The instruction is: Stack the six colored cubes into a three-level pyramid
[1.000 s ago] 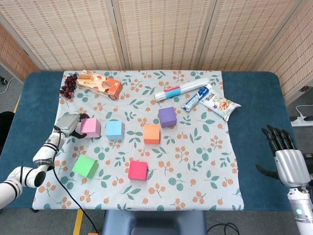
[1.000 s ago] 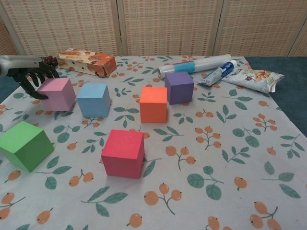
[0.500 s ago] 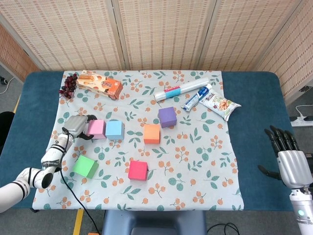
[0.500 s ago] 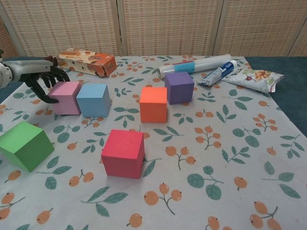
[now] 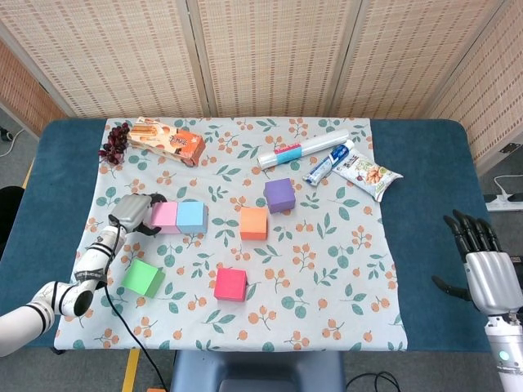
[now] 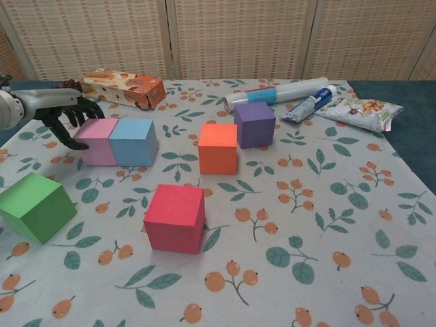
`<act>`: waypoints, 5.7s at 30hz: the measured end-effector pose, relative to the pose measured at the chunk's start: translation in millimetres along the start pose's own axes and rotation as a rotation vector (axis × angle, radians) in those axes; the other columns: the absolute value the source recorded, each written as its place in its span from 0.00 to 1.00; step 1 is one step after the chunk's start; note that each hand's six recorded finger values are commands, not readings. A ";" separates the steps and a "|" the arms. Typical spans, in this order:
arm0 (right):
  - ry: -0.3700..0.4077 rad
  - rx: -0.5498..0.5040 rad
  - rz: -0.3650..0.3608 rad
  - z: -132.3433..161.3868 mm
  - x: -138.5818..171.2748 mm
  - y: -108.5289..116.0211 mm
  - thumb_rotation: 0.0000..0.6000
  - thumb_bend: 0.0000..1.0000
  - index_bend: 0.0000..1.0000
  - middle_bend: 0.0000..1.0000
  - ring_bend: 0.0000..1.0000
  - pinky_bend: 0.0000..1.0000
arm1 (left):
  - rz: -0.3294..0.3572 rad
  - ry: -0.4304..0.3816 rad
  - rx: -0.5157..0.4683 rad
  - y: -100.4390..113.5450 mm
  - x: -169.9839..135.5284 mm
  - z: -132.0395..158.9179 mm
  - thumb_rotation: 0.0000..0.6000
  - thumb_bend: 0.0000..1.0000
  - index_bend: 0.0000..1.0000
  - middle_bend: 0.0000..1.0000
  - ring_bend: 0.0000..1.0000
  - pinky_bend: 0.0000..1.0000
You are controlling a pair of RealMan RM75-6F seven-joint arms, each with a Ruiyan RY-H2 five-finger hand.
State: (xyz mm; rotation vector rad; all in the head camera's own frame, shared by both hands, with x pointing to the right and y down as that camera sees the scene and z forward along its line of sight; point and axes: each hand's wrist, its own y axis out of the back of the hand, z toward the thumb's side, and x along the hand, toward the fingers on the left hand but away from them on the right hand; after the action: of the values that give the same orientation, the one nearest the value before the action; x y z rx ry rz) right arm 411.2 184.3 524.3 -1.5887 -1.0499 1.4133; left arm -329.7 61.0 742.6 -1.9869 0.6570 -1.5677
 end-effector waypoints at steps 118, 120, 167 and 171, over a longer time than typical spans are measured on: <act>0.478 -0.079 0.421 315.0 -237.4 -181.7 1.00 0.05 0.31 0.35 0.03 0.00 | 0.183 -0.143 -0.040 18.4 -145.0 -28.1 1.00 0.29 0.18 0.12 0.03 0.07; 0.482 -0.092 0.417 318.9 -239.2 -178.4 1.00 0.05 0.31 0.35 0.03 0.00 | 0.182 -0.145 -0.037 18.0 -145.8 -27.9 1.00 0.29 0.18 0.12 0.03 0.07; 0.523 -0.043 0.437 394.5 -264.0 -194.1 1.00 0.05 0.23 0.35 0.03 0.00 | 0.157 -0.151 -0.050 13.1 -147.2 -31.0 1.00 0.29 0.17 0.12 0.03 0.07; 0.522 -0.040 0.436 394.0 -264.6 -194.2 1.00 0.05 0.23 0.35 0.03 0.00 | 0.157 -0.151 -0.051 13.1 -147.0 -31.2 1.00 0.29 0.17 0.12 0.03 0.07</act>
State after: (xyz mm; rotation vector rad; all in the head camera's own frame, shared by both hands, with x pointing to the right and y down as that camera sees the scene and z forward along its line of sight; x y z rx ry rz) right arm -12.9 18.9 760.4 -2.1502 -0.4411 1.1352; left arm -392.0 144.7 633.8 -2.0151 0.7776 -1.3070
